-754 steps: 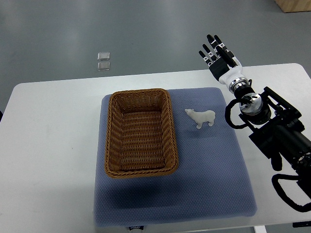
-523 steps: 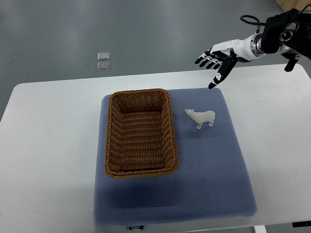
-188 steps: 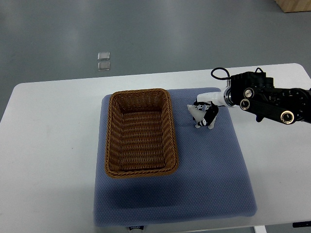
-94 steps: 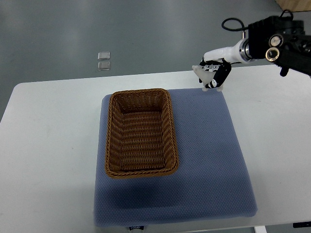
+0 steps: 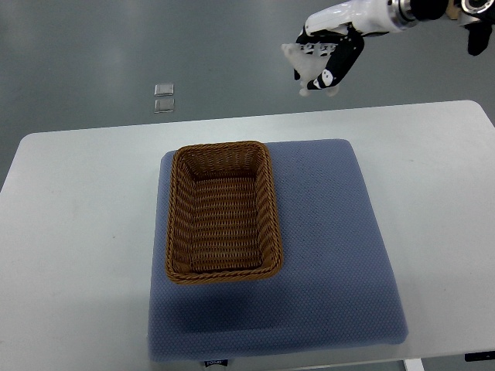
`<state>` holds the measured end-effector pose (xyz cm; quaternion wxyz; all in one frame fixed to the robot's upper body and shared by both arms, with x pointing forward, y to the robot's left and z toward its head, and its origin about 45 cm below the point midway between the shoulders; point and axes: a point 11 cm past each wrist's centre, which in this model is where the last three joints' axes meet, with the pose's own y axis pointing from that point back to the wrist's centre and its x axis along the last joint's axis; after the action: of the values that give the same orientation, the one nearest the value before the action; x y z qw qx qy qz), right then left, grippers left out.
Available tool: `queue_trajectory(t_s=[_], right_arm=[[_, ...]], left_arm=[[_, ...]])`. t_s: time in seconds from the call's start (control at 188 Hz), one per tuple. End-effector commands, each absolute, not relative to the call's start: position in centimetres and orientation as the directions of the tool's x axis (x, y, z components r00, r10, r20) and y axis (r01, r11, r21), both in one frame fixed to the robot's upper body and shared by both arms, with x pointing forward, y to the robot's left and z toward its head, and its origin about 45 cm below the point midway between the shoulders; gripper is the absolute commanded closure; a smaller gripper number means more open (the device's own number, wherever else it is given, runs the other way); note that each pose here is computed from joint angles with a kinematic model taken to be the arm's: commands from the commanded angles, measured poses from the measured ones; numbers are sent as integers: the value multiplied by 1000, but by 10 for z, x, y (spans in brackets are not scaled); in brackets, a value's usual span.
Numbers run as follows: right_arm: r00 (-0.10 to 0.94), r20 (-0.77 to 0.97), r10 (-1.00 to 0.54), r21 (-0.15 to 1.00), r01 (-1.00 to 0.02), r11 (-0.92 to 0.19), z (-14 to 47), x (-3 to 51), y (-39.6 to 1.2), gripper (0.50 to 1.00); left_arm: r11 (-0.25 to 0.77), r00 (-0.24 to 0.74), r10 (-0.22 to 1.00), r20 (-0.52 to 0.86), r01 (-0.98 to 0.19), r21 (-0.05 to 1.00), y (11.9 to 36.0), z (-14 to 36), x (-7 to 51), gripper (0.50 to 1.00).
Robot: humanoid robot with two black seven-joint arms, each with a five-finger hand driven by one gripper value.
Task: Place white bear in brown basket with right hand
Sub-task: 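Carry the bear over the brown wicker basket and lower it inside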
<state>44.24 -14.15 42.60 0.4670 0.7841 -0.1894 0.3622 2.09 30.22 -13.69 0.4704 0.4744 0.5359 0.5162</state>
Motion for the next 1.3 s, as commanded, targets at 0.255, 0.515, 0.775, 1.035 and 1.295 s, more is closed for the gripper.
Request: queue_trajectory(t_s=[0.255,0.515,0.775,1.035,1.295], right_arm=[[703,698,132,650,-545,-529,332,437,-9,1000],[756,652,61,683,-551,-481,277,444,-25,1000],[781,624,17,699,-549,-457,252,445,-39,1000],[799,600,-38,713,-556,-428,223,444,-55,1000],[800,595,-77,692,-558,-457,213,439,-53,1000]], left_arm=[[16,-106,994,-14,23,1000,302,-137,21,500],[14,-112,994,-11,23,1000,303,-137,21,500],[15,-109,994,-12,23,1000,303,-137,21,500],[14,-109,994,-11,23,1000,303,-137,21,500],[15,-108,994,-12,25,1000,303,-137,21,500]])
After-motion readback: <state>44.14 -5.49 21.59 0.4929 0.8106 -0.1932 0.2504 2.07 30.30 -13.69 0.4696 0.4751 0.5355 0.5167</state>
